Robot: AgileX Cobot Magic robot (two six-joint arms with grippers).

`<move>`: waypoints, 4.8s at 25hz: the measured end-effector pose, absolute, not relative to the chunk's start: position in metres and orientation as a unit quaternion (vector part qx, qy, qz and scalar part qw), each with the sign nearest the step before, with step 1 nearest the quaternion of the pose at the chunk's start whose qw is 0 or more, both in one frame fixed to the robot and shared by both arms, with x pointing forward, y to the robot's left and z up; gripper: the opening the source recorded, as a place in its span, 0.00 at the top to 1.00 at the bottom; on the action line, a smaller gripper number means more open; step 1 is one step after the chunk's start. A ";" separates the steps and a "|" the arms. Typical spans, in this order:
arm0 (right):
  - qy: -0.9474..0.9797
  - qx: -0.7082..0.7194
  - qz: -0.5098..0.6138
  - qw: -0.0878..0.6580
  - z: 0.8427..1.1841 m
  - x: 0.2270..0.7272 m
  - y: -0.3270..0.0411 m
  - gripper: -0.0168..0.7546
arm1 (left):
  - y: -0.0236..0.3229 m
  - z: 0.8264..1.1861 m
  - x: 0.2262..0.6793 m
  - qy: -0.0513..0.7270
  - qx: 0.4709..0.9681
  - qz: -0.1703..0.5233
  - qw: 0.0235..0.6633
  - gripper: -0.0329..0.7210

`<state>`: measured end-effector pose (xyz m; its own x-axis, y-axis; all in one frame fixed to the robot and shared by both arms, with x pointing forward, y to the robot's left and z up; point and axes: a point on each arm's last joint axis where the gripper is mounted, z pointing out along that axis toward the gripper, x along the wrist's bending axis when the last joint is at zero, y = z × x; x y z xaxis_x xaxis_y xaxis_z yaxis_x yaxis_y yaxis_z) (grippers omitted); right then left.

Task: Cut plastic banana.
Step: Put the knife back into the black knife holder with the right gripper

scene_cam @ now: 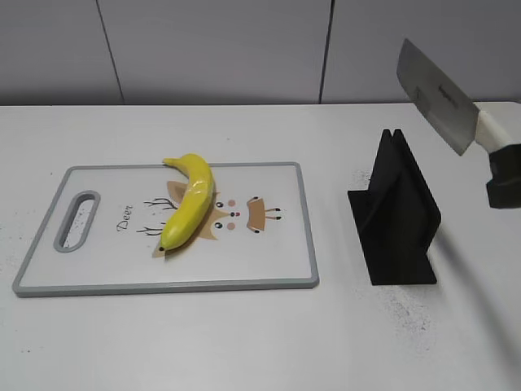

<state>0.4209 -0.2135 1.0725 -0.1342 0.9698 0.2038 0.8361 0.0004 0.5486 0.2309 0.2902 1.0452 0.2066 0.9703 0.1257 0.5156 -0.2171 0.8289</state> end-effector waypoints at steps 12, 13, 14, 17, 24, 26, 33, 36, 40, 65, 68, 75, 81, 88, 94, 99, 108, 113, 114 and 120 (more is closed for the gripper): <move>0.681 0.667 0.280 0.108 1.052 0.425 -0.212 0.77 | 0.294 1.044 0.236 0.555 0.671 0.352 0.343 0.25; 0.682 0.669 0.277 0.106 1.048 0.428 -0.210 0.77 | 0.294 1.044 0.236 0.556 0.670 0.352 0.343 0.26; 0.683 0.670 0.272 0.104 1.045 0.431 -0.209 0.77 | 0.294 1.044 0.236 0.556 0.670 0.352 0.343 0.26; 0.685 0.676 0.255 0.094 1.034 0.439 -0.205 0.77 | 0.294 1.044 0.236 0.557 0.670 0.352 0.342 0.27; 0.690 0.682 0.229 0.084 1.013 0.453 -0.198 0.77 | 0.294 1.044 0.236 0.557 0.670 0.352 0.342 0.27; 0.690 0.683 0.223 0.082 1.009 0.455 -0.197 0.77 | 0.294 1.044 0.236 0.557 0.670 0.352 0.342 0.28; 0.697 0.676 0.224 0.085 1.008 0.457 -0.196 0.61 | 0.294 1.044 0.236 0.557 0.670 0.352 0.342 0.28; 0.699 0.674 0.224 0.085 1.008 0.457 -0.196 0.27 | 0.294 1.044 0.236 0.557 0.670 0.352 0.342 0.28; 0.701 0.669 0.231 0.090 1.012 0.459 -0.195 0.15 | 0.294 1.044 0.236 0.557 0.670 0.352 0.342 0.28; 0.785 0.493 0.324 0.189 1.052 0.326 -0.254 0.21 | 0.294 1.044 0.236 0.557 0.670 0.352 0.342 0.29; 0.771 0.482 0.357 0.213 1.052 0.309 -0.263 0.21 | 0.294 1.044 0.236 0.557 0.669 0.353 0.342 0.29; 0.744 0.461 0.411 0.254 1.066 0.274 -0.280 0.21 | 0.294 1.044 0.236 0.557 0.669 0.353 0.342 0.29; 0.752 0.464 0.395 0.252 1.055 0.256 -0.289 0.21 | 0.294 1.044 0.236 0.557 0.670 0.352 0.342 0.29; 0.730 0.450 0.427 0.289 1.055 0.241 -0.299 0.22 | 0.294 1.044 0.236 0.557 0.670 0.352 0.342 0.30; 0.717 0.447 0.442 0.302 1.055 0.234 -0.302 0.22 | 0.294 1.044 0.236 0.557 0.670 0.352 0.342 0.30; 0.690 0.488 0.424 0.326 1.055 0.234 -0.301 0.22 | 0.294 1.044 0.236 0.557 0.670 0.352 0.342 0.31; 0.637 0.555 0.389 0.367 1.055 0.233 -0.300 0.22 | 0.294 1.044 0.236 0.557 0.670 0.352 0.342 0.32; 0.635 0.557 0.388 0.368 1.055 0.233 -0.300 0.22 | 0.294 1.044 0.236 0.557 0.670 0.352 0.342 0.32; 0.635 0.557 0.388 0.368 1.055 0.233 -0.300 0.22 | 0.294 1.044 0.236 0.557 0.670 0.352 0.342 0.32; 0.635 0.557 0.388 0.368 1.055 0.233 -0.300 0.23 | 0.294 1.044 0.236 0.557 0.670 0.352 0.342 0.32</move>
